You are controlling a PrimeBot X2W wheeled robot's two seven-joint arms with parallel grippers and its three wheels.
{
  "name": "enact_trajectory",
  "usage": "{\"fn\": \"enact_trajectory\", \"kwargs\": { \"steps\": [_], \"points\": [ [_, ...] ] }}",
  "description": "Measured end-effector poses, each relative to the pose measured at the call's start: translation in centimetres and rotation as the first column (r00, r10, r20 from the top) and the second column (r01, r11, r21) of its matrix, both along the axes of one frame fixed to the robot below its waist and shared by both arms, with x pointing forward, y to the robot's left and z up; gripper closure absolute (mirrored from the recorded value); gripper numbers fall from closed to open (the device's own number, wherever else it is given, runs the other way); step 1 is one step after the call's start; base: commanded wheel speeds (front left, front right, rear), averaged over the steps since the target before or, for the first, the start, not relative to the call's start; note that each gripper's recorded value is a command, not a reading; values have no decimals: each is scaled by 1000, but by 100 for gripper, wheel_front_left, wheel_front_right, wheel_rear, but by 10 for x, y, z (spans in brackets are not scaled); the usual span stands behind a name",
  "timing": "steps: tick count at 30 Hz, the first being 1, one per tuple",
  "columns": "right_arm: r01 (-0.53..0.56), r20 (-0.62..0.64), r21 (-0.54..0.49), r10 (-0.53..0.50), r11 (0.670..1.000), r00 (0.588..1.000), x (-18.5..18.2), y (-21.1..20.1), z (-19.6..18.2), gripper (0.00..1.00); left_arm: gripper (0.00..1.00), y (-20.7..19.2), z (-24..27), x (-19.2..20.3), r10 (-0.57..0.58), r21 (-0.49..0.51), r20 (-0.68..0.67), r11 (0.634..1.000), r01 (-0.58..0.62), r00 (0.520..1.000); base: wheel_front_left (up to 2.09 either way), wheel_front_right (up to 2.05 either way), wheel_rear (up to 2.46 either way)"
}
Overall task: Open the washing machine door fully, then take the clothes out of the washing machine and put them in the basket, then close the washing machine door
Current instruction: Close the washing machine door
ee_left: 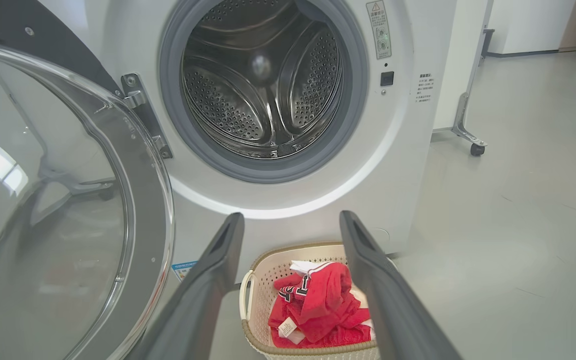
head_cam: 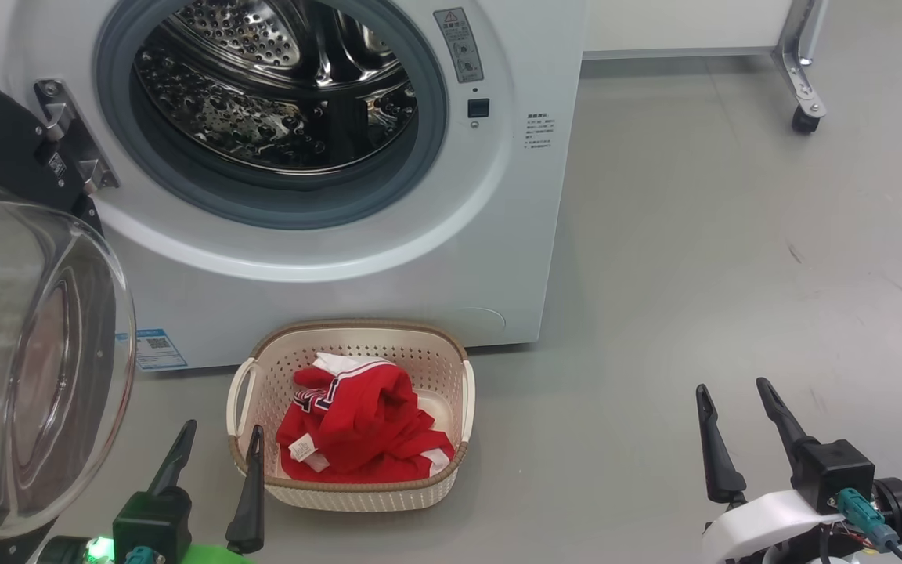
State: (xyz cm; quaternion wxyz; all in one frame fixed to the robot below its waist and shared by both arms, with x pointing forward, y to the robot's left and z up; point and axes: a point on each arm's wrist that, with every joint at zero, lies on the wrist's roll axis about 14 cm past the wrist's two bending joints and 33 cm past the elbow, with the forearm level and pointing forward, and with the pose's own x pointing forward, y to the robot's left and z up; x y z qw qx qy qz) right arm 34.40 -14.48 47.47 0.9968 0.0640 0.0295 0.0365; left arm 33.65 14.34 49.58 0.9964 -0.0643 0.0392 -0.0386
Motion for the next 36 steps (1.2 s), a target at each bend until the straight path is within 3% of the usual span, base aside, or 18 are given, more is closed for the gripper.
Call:
{"fn": "enact_trajectory", "kwargs": {
  "steps": [18,36],
  "points": [
    [-193,12,-16,193,981,981,24,55,3,0,0,59,1,-32,209,2,5,978,-209,978,0,0,0],
    [-445,23,6,445,896,895,25,147,8,0,0,119,7,-89,443,-1,28,896,-443,896,0,0,0]
  ]
}}
